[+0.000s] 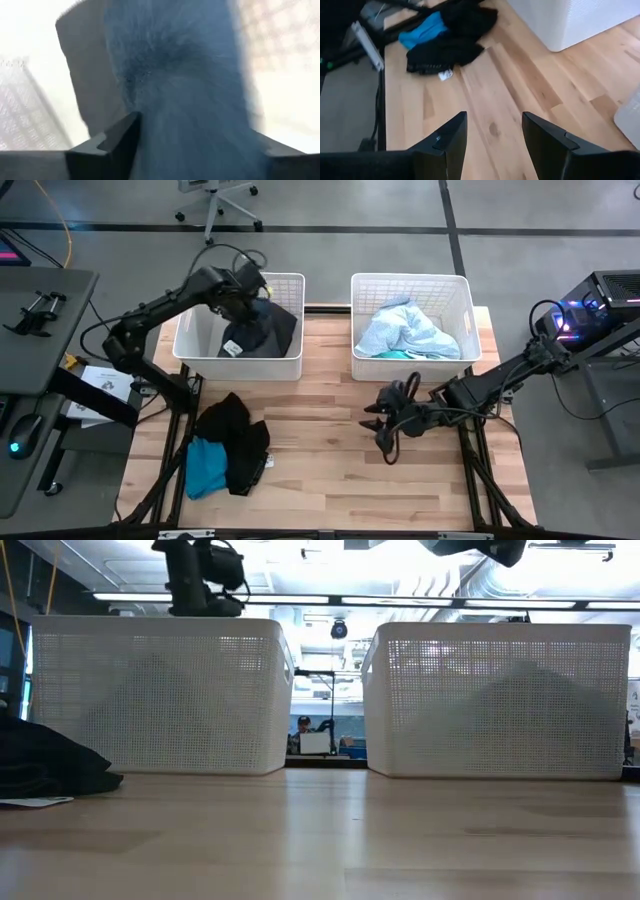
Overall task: Sort clothes
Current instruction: Put the dark blue short into the left white laundry bin, then put the bottom black boxer into the left white laundry bin
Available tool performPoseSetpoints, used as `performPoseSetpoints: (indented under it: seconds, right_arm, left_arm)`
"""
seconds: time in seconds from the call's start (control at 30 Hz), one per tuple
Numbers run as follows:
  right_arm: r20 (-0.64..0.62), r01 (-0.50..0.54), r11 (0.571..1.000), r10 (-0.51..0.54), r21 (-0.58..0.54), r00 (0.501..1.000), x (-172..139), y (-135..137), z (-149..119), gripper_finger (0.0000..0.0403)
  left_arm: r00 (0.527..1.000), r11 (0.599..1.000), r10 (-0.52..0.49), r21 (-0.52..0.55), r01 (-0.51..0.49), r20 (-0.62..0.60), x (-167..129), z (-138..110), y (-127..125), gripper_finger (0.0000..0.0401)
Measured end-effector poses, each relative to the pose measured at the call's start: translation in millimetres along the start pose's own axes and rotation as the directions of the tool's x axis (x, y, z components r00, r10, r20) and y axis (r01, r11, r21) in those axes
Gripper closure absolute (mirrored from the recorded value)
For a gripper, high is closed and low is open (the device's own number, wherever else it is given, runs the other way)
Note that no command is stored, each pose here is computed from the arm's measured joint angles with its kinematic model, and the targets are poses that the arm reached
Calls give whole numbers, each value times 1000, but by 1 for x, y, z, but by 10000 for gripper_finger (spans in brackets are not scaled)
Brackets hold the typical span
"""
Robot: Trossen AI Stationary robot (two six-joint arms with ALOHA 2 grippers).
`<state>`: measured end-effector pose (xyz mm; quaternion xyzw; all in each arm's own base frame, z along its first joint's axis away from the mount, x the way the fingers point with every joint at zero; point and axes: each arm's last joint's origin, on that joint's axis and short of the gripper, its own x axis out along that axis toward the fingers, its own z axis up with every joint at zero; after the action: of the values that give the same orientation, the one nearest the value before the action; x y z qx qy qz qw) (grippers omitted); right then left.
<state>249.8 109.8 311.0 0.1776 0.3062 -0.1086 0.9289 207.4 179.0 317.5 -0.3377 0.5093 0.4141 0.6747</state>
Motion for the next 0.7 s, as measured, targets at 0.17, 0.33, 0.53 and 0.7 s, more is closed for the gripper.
performPoseSetpoints:
  seconds: [0.17,0.33,0.53,0.7]
  right_arm:
    - [-87,-43,998,39,-40,995,-5,-2,-5,227]
    - [-138,-30,988,10,-149,990,-17,-5,-13,227]
    - [-99,-10,971,-14,-237,995,-27,-10,-10,227]
    - [-56,25,965,-41,-261,998,-31,-13,-7,227]
  left_arm:
    - [986,990,-38,-130,60,161,-25,-1,13,137]
    - [956,980,-30,-177,85,293,-59,-26,10,137]
    - [931,976,-140,-110,187,338,-85,-68,-21,150]
    - [921,963,-270,100,252,279,-92,-105,-62,161]
